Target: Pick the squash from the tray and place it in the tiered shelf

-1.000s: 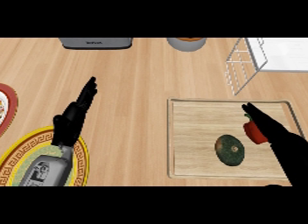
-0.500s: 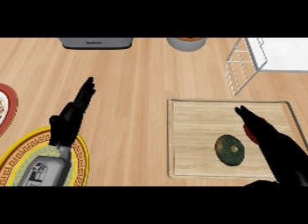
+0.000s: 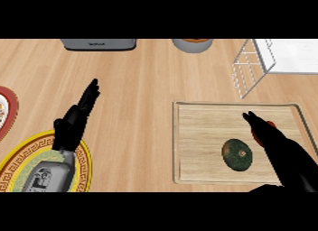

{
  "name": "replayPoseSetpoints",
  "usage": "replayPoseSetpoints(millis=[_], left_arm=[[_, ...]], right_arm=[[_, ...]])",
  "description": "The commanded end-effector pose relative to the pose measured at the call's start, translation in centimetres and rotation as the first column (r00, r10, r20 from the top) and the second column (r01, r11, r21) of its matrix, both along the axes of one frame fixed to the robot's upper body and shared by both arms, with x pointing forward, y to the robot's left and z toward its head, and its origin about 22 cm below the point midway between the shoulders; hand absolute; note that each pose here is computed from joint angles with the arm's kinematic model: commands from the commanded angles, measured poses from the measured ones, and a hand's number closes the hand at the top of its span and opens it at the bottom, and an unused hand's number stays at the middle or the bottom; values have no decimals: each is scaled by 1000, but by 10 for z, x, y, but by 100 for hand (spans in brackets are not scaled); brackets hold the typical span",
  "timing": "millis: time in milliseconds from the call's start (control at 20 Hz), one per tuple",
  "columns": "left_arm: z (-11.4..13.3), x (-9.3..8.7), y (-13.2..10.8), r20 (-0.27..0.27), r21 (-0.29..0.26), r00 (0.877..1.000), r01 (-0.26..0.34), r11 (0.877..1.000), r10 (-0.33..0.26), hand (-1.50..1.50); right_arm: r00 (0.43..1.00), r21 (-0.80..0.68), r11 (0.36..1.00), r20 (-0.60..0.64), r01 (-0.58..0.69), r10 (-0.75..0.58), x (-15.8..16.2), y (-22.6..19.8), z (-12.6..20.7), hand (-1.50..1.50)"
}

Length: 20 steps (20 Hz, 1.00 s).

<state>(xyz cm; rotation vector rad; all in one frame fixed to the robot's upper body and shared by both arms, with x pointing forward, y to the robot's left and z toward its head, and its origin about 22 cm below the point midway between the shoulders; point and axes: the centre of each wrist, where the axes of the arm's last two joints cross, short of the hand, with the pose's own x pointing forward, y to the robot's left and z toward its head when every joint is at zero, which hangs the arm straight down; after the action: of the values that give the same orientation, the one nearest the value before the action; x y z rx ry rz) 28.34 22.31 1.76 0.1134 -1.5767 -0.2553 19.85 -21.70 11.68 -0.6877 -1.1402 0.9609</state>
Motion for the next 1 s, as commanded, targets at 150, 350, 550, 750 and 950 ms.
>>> replayPoseSetpoints(millis=[150, 350, 550, 750, 950], left_arm=[[2, 0, 4, -1, -5, 1000, 16, 1000, -16, 0], [-11, -2, 7, -7, -5, 1000, 1, 1000, -1, 0], [2, -6, 10, 2, -11, 1000, 0, 1000, 0, 0], [3, -15, 14, 17, 0, 1000, -18, 1000, 18, 0], [-31, -3, 13, -6, 2, 1000, 1, 1000, -1, 0]], right_arm=[[1000, -26, 1000, -14, 12, -12, 3, 3, -50, -150], [999, -31, 999, -34, 19, -20, 8, -6, -23, -150], [1000, -11, 1000, -28, -3, 3, 18, -8, -47, -150], [1000, -8, 1000, -27, -3, 3, 9, -1, -42, -150], [998, -17, 1000, -54, -15, 15, 28, 13, -55, -150]])
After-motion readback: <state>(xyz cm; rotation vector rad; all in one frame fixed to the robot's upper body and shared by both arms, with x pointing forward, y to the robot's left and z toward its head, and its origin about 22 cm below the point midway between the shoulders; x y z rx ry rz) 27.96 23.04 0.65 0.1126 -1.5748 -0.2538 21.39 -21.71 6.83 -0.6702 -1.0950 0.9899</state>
